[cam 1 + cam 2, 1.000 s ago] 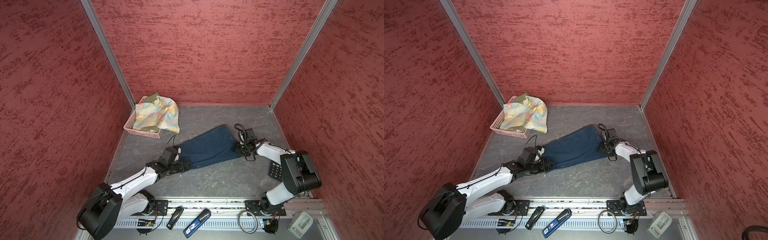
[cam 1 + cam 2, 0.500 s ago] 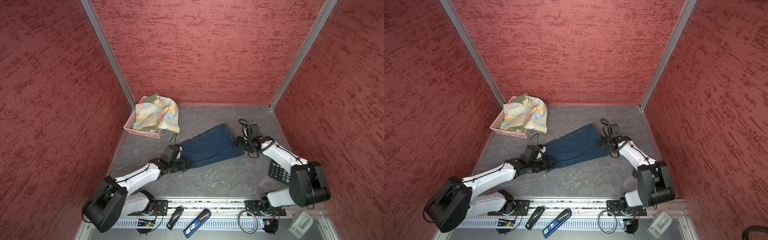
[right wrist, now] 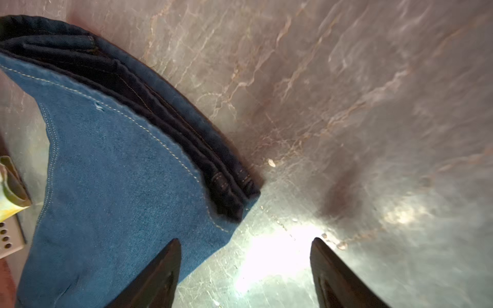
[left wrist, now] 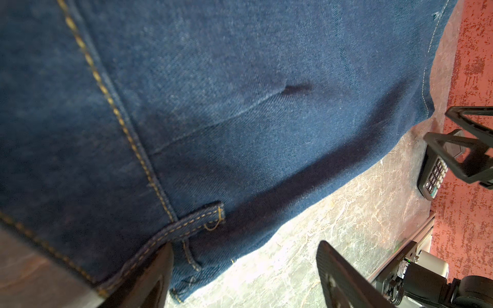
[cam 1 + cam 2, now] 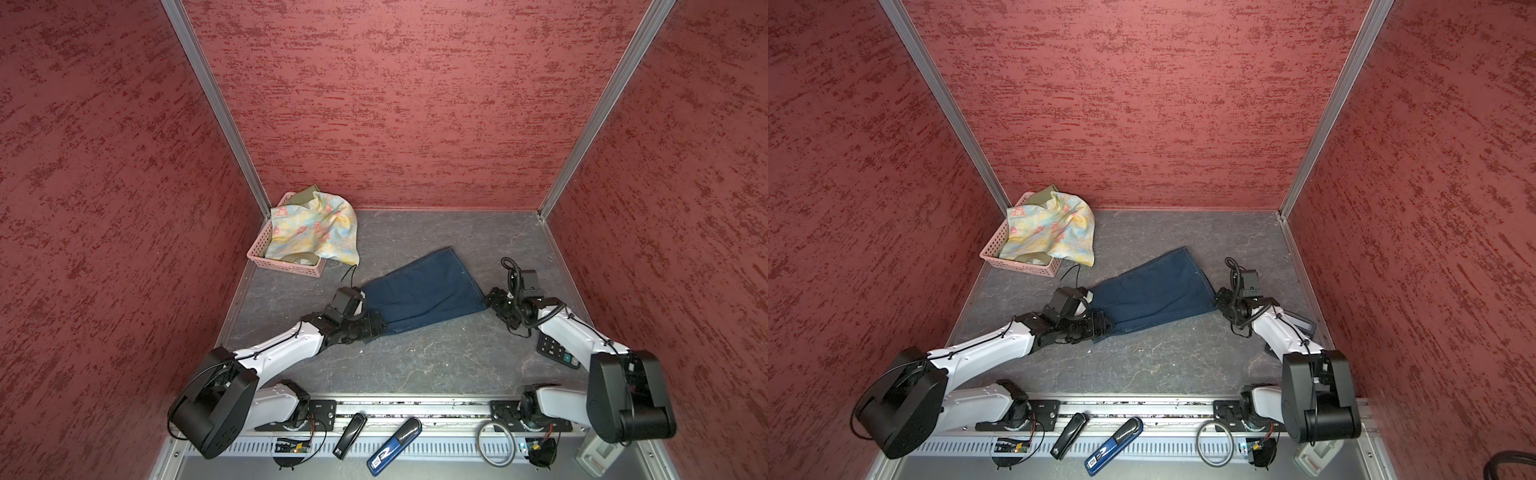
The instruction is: Fold and stack the skirts
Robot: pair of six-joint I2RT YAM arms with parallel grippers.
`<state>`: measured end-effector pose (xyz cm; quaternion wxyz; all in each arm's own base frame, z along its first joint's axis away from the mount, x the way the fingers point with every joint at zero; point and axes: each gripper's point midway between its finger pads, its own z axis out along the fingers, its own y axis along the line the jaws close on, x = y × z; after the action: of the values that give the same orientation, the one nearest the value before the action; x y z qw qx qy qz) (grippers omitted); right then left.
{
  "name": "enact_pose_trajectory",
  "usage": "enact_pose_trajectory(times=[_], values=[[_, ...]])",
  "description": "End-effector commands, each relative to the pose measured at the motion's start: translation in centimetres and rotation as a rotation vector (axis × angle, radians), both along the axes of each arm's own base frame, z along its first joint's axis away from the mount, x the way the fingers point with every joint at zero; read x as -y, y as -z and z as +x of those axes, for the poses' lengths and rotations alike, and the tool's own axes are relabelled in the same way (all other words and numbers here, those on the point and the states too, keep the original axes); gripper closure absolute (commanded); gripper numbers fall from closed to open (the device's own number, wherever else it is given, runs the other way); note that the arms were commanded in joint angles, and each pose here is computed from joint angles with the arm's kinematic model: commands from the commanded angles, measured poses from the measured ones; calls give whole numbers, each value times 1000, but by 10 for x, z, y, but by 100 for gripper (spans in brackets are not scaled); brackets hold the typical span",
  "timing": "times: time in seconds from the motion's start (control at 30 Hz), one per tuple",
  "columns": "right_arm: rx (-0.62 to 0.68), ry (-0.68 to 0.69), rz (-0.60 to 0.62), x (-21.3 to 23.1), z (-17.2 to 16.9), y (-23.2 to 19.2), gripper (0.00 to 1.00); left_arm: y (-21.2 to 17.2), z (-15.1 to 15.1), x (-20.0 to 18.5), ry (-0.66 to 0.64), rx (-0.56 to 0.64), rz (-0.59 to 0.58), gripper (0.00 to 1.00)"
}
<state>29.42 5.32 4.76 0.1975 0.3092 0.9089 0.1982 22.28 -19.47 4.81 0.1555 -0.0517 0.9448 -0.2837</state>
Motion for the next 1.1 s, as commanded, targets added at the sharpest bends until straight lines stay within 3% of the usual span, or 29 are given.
enact_pose_trajectory(times=[0.0, 0.23, 0.43, 0.57, 0.67, 0.83, 1.0, 1.07], values=[[75, 31, 111, -11, 17, -3, 24, 1, 0, -2, 10, 6, 27, 15], [142, 77, 135, -9, 23, 9, 25, -5, 3, 0, 15, 26, 19, 16], [174, 110, 144, -7, 25, 26, 31, -6, 5, 4, 23, 26, 20, 16], [227, 99, 150, -8, 32, 24, 42, -7, 4, 4, 25, 25, 22, 17], [307, 96, 151, -8, 36, 13, 55, -7, 4, 3, 24, 25, 29, 17], [444, 83, 85, 0, 39, -14, 70, -7, 6, 2, 13, 29, 36, 17], [547, -2, 73, -8, 47, -38, 99, -10, 12, 4, 17, 36, 36, 17], [553, -20, 72, -12, 48, -41, 100, -13, 14, 6, 20, 44, 37, 17]])
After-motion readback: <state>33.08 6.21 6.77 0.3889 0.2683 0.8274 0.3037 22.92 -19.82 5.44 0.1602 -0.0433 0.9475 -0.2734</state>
